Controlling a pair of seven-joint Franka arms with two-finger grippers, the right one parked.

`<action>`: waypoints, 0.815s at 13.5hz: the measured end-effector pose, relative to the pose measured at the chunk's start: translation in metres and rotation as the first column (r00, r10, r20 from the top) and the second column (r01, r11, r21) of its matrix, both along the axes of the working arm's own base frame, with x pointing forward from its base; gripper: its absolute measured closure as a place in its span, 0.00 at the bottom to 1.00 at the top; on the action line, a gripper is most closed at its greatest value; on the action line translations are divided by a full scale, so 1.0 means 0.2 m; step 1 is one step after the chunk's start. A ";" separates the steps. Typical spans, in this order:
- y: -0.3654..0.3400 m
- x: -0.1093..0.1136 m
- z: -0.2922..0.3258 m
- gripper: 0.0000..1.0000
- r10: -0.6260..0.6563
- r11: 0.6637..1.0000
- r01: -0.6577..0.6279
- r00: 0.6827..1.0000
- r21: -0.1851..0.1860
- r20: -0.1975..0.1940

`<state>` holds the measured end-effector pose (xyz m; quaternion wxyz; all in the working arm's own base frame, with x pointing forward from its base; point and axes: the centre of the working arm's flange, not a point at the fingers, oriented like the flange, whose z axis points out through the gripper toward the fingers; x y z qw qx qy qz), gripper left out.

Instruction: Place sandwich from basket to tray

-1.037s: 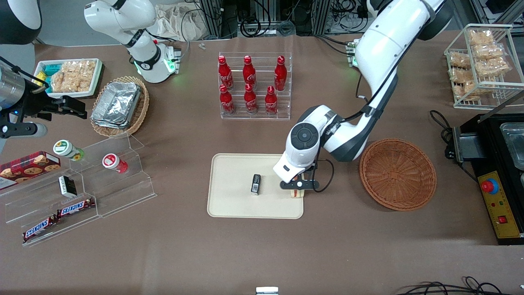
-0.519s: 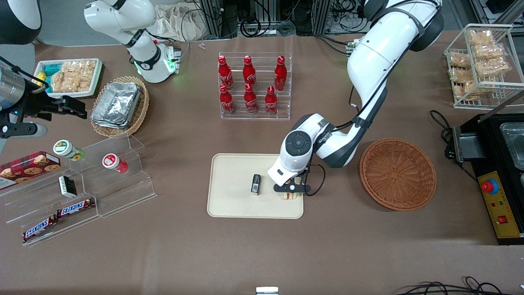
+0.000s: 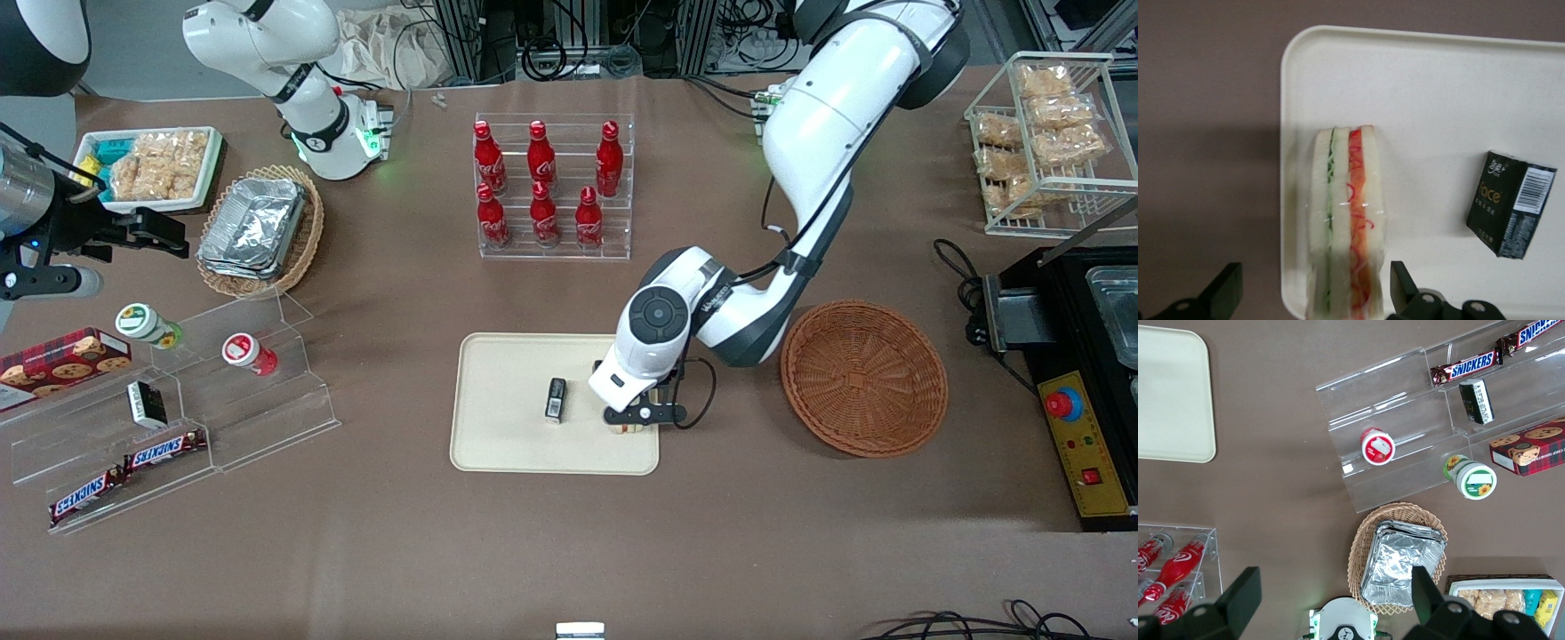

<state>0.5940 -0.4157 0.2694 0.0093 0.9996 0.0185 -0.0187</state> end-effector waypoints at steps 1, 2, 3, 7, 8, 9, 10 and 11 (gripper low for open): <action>0.03 0.02 0.09 0.01 0.011 1.000 -0.010 1.000 0.022 -0.017; 0.09 0.05 0.18 0.00 0.021 0.998 -0.019 0.999 0.055 -0.044; 0.17 0.08 0.27 0.00 0.026 0.997 -0.020 0.997 0.079 -0.073; 0.54 0.15 0.68 0.01 -0.029 0.993 0.044 0.990 0.109 -0.138; 0.65 0.16 0.78 0.01 -0.041 0.991 0.060 0.987 0.121 -0.158; 0.77 0.16 0.87 0.01 -0.051 0.989 0.074 0.984 0.129 -0.173; 0.90 0.17 0.96 0.00 -0.065 0.987 0.090 0.981 0.130 -0.184; 1.04 0.18 1.04 0.00 -0.085 0.986 0.109 0.979 0.124 -0.186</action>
